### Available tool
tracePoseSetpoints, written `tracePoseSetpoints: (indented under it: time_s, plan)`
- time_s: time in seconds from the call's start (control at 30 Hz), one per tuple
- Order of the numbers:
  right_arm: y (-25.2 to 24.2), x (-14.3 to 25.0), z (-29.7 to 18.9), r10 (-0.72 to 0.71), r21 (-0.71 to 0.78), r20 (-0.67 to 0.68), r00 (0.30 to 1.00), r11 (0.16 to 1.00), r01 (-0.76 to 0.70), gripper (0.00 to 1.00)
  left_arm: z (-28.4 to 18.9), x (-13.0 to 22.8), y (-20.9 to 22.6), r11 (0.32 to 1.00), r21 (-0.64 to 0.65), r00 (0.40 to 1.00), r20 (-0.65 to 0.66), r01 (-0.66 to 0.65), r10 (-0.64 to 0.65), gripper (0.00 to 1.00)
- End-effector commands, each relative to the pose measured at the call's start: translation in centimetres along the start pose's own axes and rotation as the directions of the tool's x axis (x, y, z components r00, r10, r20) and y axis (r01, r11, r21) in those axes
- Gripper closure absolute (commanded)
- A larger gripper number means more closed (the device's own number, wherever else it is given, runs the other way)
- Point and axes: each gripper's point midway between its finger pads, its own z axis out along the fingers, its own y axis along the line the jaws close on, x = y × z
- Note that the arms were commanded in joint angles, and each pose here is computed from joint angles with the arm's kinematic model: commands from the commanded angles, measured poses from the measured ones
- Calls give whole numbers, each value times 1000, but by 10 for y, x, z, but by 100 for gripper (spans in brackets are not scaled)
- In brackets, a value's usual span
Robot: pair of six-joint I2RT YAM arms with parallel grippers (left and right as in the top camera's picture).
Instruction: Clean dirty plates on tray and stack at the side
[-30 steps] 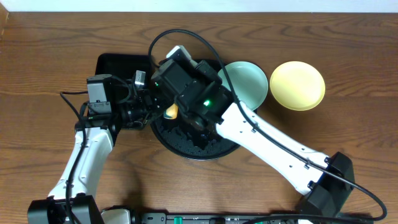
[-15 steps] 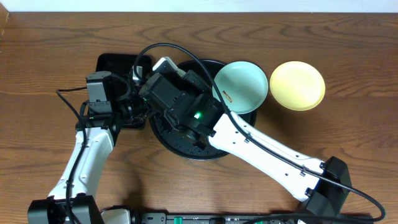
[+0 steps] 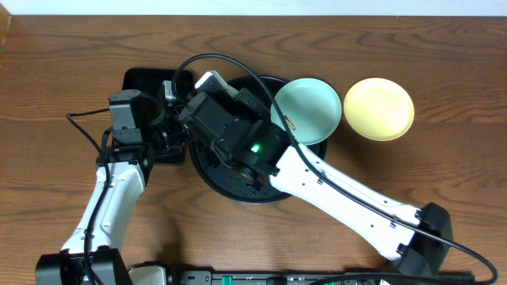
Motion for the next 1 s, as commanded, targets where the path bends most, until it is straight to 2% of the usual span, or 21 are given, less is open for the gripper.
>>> tracePoseSetpoints:
  time_s: [0.0,0.27,0.47,0.7,0.83,0.97]
  plan:
    - [-18,-13,-20,64,12,50,997,998,-65,99,-2,-8,1,1000,0,1000,23,16,-16,92]
    - [-18,-12,-20,60,12,45,997,998,-61,99,-23,-37,-20,991,130,995,95,-21,9,92]
    - [-20,-9,-20,54,23,38,998,998,-55,99,-51,-70,-36,976,214,980,201,-50,6,92]
    - [-27,-8,-18,53,53,33,998,997,-55,99,-84,-98,-29,973,230,953,301,-31,-40,93]
    - [-35,-5,-14,63,69,21,998,996,-64,99,-90,-99,-13,978,207,948,304,31,-94,92]
    - [-45,1,-7,104,75,-1,995,992,-104,99,-90,-94,0,985,169,951,294,42,-91,92]
